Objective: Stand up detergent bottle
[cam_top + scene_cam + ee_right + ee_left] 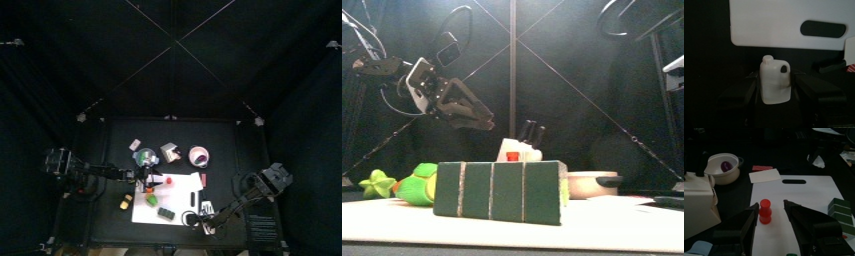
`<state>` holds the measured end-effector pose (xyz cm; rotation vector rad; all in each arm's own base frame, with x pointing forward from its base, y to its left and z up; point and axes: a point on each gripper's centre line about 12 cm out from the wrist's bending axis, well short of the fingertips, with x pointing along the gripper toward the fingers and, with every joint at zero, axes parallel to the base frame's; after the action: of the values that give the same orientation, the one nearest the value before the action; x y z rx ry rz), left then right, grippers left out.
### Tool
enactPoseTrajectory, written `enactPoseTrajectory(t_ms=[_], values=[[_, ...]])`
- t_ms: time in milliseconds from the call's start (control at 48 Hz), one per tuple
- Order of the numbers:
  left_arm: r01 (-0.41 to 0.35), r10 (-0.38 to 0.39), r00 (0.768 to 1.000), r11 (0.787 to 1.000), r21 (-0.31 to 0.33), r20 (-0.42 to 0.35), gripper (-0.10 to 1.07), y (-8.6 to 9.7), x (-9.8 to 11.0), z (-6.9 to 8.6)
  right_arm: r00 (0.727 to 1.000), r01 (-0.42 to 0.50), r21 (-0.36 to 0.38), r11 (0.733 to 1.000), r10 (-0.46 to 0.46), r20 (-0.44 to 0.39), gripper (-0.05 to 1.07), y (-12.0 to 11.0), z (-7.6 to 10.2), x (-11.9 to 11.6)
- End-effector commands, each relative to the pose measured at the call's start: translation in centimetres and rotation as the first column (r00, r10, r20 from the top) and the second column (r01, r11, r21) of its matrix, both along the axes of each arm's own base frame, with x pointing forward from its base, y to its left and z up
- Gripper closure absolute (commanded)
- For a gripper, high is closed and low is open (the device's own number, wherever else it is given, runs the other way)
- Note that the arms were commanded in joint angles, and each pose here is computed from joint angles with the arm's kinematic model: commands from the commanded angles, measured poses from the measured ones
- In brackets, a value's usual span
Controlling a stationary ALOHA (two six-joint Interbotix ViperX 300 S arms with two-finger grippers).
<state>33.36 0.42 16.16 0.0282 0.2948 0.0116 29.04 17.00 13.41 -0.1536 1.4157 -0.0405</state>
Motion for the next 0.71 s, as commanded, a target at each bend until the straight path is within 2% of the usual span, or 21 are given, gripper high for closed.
enactPoseTrajectory(t_ms=[0,208,396,583,688], values=[[0.003,-0.003,0.999,1.0,-0.001,0.034,0.15,-0.1,0.2,1.0,0.994,0.02,0.053,0.998,-0.026,0.108,0.37,-0.5,2.6,0.9],[0.0,0.0,0.999,1.0,0.0,0.034,0.15,0.0,0.2,1.0,0.949,0.07,0.087,0.994,-0.093,0.302,0.37,-2.1,4.6,1.3],[0.0,0.0,0.999,1.0,-0.001,0.034,0.15,0.0,0.2,1.0,0.89,0.123,0.1,0.987,-0.154,0.428,0.37,-3.7,5.4,0.8],[0.0,0.0,0.999,1.0,-0.001,0.034,0.15,0.0,0.2,1.0,0.819,0.17,0.079,0.982,-0.185,0.544,0.37,-5.7,5.5,0.4],[0.0,0.0,0.999,1.0,0.0,0.034,0.15,0.0,0.2,1.0,0.767,0.196,0.07,0.978,-0.197,0.611,0.37,-6.6,5.7,0.5]])
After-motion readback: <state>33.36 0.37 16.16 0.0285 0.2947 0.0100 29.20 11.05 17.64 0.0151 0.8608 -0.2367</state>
